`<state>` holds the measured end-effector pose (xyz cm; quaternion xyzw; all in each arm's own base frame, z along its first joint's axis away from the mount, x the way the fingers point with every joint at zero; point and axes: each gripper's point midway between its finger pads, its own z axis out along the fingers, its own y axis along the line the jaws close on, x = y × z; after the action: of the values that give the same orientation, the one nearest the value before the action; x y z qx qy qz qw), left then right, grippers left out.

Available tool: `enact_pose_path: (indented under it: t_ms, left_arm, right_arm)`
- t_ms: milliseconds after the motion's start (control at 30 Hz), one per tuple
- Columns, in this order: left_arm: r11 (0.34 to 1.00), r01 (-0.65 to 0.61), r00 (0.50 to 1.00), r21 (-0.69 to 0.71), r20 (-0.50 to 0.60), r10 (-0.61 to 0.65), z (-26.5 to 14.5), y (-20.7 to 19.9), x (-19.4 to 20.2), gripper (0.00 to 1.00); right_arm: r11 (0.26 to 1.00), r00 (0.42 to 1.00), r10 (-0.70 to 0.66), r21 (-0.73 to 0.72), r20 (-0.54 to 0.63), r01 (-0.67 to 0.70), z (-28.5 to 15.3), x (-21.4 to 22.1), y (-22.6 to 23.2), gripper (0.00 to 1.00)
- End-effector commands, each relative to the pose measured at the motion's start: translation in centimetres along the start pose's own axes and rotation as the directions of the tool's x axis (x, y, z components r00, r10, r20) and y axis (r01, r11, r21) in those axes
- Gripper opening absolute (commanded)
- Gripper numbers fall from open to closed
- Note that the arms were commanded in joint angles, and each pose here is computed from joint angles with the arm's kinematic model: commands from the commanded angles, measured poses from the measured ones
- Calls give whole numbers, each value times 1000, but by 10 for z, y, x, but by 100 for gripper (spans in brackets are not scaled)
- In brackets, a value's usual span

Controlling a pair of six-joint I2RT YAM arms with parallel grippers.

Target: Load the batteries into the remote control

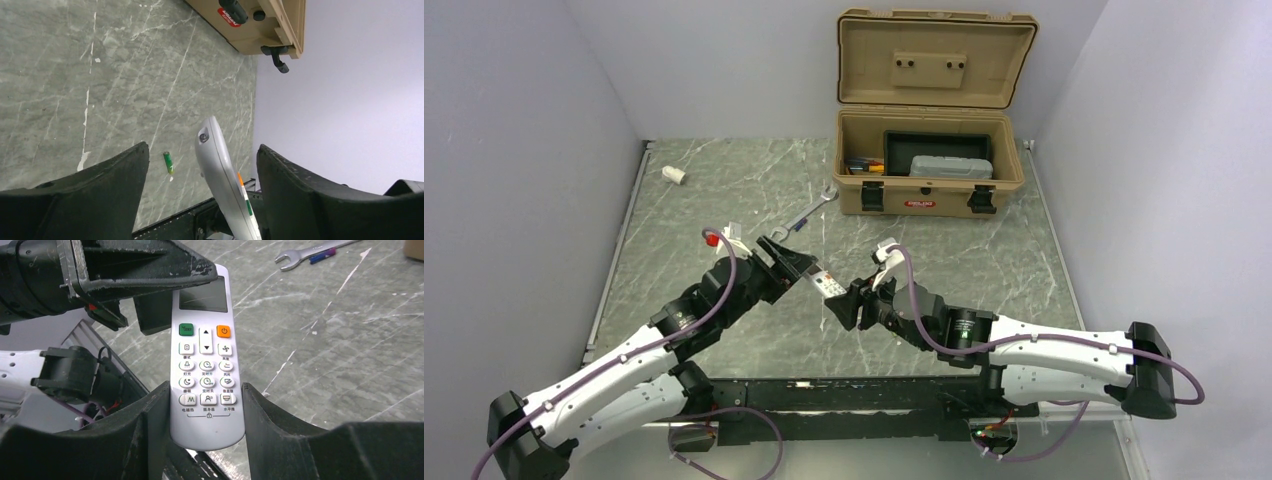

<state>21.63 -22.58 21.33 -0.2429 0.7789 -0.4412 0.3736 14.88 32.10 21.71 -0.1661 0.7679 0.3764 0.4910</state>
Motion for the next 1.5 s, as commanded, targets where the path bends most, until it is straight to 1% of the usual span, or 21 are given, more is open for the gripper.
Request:
enact_pose_path:
  t_ms: [0, 67, 233, 300, 367, 400, 433, 467, 567, 700, 733, 767, 833, 867, 900, 933, 1000, 1133, 1333, 1400, 1467]
  left_arm:
    - [996, 68, 997, 56, 34, -70, 0, -25, -7, 76]
    - [996, 69, 997, 58, 25, -70, 2, -25, -4, 75]
    - [995, 71, 997, 64, 11, -72, 5, -25, 2, 61]
    - [995, 74, 997, 73, 11, -75, 5, -26, 2, 50]
    - [995, 72, 997, 73, 12, -73, 5, -26, 2, 35]
    - [995, 71, 997, 71, 14, -72, 6, -26, 2, 24]
    - [995, 70, 997, 66, 13, -71, 6, -25, 2, 21]
    - [996, 71, 997, 62, 13, -72, 5, -24, 2, 13]
    - [995, 74, 997, 61, 8, -74, 5, -23, 3, 1]
    - [994, 73, 997, 79, 6, -74, 6, -22, 5, 0]
    - [994, 69, 998, 85, 3, -70, 7, -22, 6, 0]
    - [993, 64, 998, 100, 1, -64, 7, -25, 6, 0]
    - [990, 44, 999, 134, -2, -44, 7, -26, 9, 0]
    - [988, 26, 1000, 154, 2, -26, 7, -28, 9, 0]
    - [986, 2, 1000, 164, 10, -4, 6, -27, 8, 0]
    - [986, -22, 1000, 163, 23, 18, 6, -24, 7, 0]
    - [984, -58, 998, 168, 41, 52, 2, -18, 5, 0]
    - [946, -125, 990, 299, 104, 98, -15, -27, -2, 0]
    - [885, -193, 978, 424, 156, 139, -38, -40, -6, 0]
    - [865, -198, 978, 461, 147, 146, -40, -44, -1, 0]
    - [842, -200, 979, 501, 135, 152, -40, -50, 4, 0]
  right_arm:
    - [1000, 995, -3, 8, 98, 2, -5, -26, 4, 0]
    - [1000, 995, -7, 18, 103, 5, -5, -26, 3, 0]
    - [999, 995, -25, 28, 98, 22, -3, -26, 3, 0]
    - [999, 995, -27, 26, 97, 24, -2, -25, 4, 0]
    - [999, 995, -30, 23, 96, 28, -1, -23, 5, 0]
    - [999, 995, -29, 23, 96, 27, -1, -23, 4, 0]
    - [999, 995, -28, 23, 96, 26, 0, -22, 5, 0]
    - [999, 995, -27, 23, 96, 25, 0, -21, 4, 0]
    - [999, 995, -30, 23, 94, 28, 1, -20, 5, 0]
    - [1000, 995, -23, 9, 95, 22, 0, -21, 7, 0]
    - [1000, 995, -19, -3, 97, 20, -1, -21, 9, 2]
    - [1000, 995, -14, -15, 103, 16, -2, -22, 11, 19]
    - [999, 994, -9, -42, 106, 14, -4, -24, 15, 59]
    - [998, 994, -7, -65, 106, 14, -6, -25, 19, 73]
    - [997, 994, -3, -81, 108, 12, -8, -27, 22, 80]
    - [995, 994, 5, -101, 107, 6, -12, -28, 25, 83]
    - [991, 993, 17, -132, 114, -1, -19, -34, 29, 88]
    - [991, 990, 68, -123, 120, -53, -32, -39, 22, 93]
    - [935, 976, 204, -308, 73, -173, -42, -38, 19, 93]
    - [904, 972, 232, -377, 38, -201, -44, -33, 20, 92]
    - [891, 972, 233, -401, 0, -214, -41, -27, 18, 92]
